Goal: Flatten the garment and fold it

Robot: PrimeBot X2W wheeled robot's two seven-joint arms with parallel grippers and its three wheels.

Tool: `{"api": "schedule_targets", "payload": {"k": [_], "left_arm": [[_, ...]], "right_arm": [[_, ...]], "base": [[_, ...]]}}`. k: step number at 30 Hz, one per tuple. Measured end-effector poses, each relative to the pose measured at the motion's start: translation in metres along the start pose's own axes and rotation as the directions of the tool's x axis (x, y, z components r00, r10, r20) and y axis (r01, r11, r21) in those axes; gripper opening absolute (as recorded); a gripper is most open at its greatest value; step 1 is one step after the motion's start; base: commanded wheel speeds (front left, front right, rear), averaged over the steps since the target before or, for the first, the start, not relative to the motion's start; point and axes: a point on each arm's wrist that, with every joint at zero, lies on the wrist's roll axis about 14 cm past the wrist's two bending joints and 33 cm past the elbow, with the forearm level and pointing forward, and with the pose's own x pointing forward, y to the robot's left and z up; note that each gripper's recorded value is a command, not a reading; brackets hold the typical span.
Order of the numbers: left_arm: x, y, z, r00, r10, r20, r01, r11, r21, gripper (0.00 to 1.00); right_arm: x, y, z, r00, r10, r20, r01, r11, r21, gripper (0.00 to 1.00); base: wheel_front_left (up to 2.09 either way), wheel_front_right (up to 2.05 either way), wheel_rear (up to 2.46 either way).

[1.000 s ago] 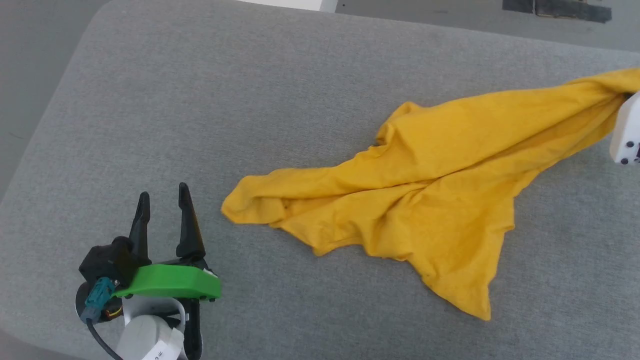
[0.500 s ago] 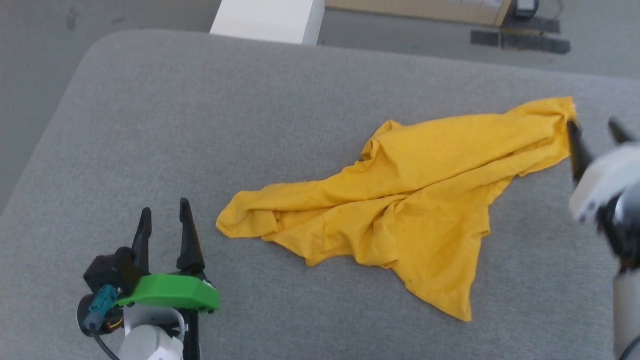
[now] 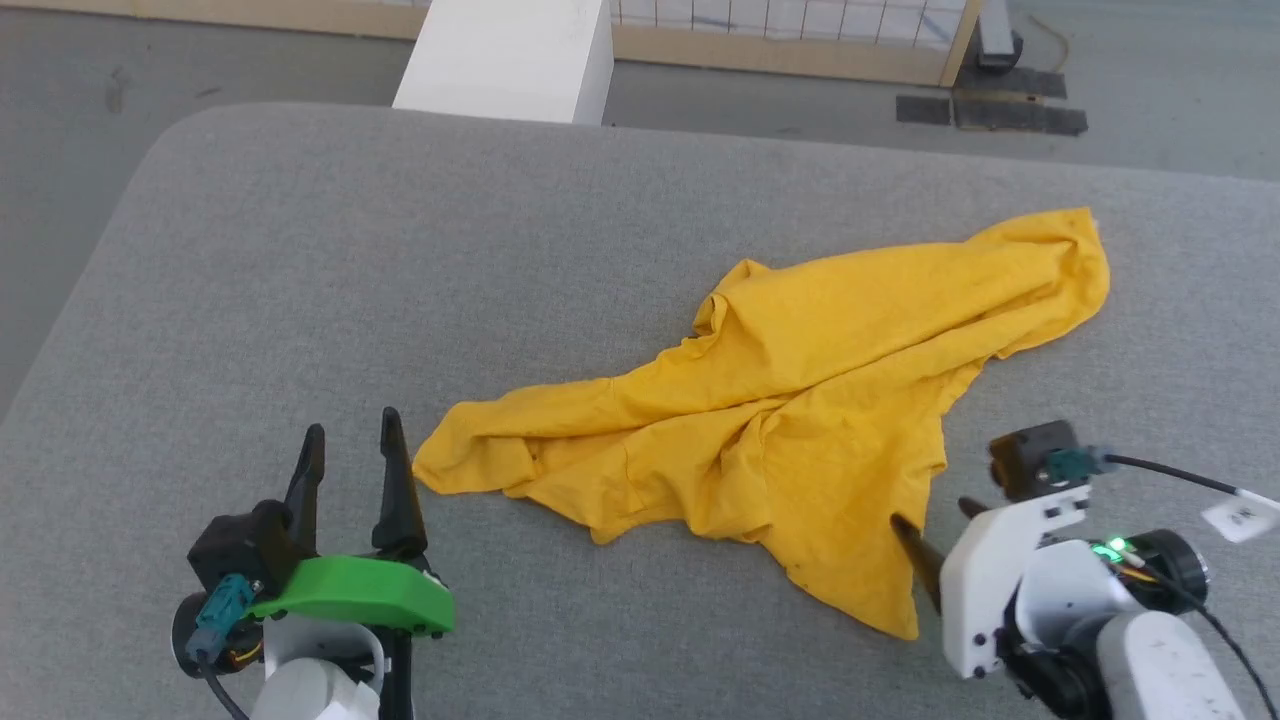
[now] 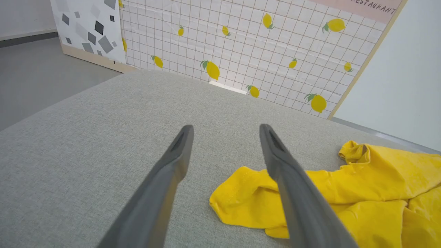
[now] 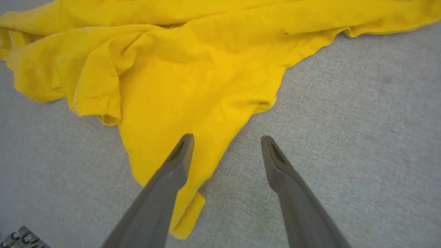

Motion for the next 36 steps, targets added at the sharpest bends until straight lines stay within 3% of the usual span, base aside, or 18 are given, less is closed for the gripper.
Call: {"api": "schedule_targets", "payload": {"k": [9,10,11,15,19,24,27,30,31,36], "left_arm": [[-0.001,0.01,-0.014,0.999,0.032,-0.043,-0.032,0.999,0.007,1.0],[-0.001,0.012,-0.015,0.998,0.036,-0.046,-0.035,0.999,0.008,1.0],[-0.001,0.012,-0.016,0.998,0.038,-0.048,-0.038,0.999,0.009,1.0],[-0.002,0.013,-0.017,0.998,0.043,-0.052,-0.043,0.999,0.002,1.0],[-0.001,0.013,-0.017,0.998,0.044,-0.052,-0.044,0.999,0.001,1.0],[0.001,0.01,-0.019,0.998,0.036,-0.056,-0.036,0.999,-0.003,1.0],[0.001,0.009,-0.023,0.997,0.036,-0.068,-0.036,0.999,-0.005,1.0],[0.003,0.01,-0.025,0.997,0.039,-0.073,-0.039,0.999,-0.005,1.0],[0.003,0.011,-0.025,0.996,0.04,-0.075,-0.04,0.999,-0.006,1.0],[0.002,0.011,-0.026,0.996,0.038,-0.08,-0.039,0.999,-0.006,1.0]], "right_arm": [[0.026,0.026,-0.031,0.979,0.058,-0.198,-0.082,0.989,-0.119,1.0],[0.027,0.025,-0.031,0.978,0.057,-0.2,-0.083,0.989,-0.125,0.33],[0.028,0.025,-0.031,0.977,0.056,-0.204,-0.086,0.987,-0.139,0.0],[0.026,0.012,-0.026,0.98,0.046,-0.195,-0.071,0.99,-0.124,0.0],[0.011,-0.041,-0.008,0.985,-0.064,-0.163,0.045,0.992,-0.117,0.0],[-0.021,-0.132,0.029,0.948,-0.297,-0.113,0.28,0.949,-0.143,0.0],[-0.03,-0.164,0.036,0.917,-0.38,-0.124,0.362,0.921,-0.144,0.0],[-0.029,-0.174,0.028,0.9,-0.404,-0.166,0.387,0.913,-0.129,0.04],[-0.027,-0.174,0.027,0.9,-0.402,-0.169,0.386,0.915,-0.119,1.0],[-0.025,-0.169,0.051,0.922,-0.388,-0.003,0.388,0.922,0.004,1.0]], "base": [[0.0,0.0,0.0],[0.0,0.0,0.0],[0.0,0.0,0.0],[0.0,0.0,0.0],[0.0,0.0,0.0],[0.0,0.0,0.0],[0.0,0.0,0.0],[0.0,0.0,0.0],[0.0,0.0,0.0],[0.0,0.0,0.0]]}}
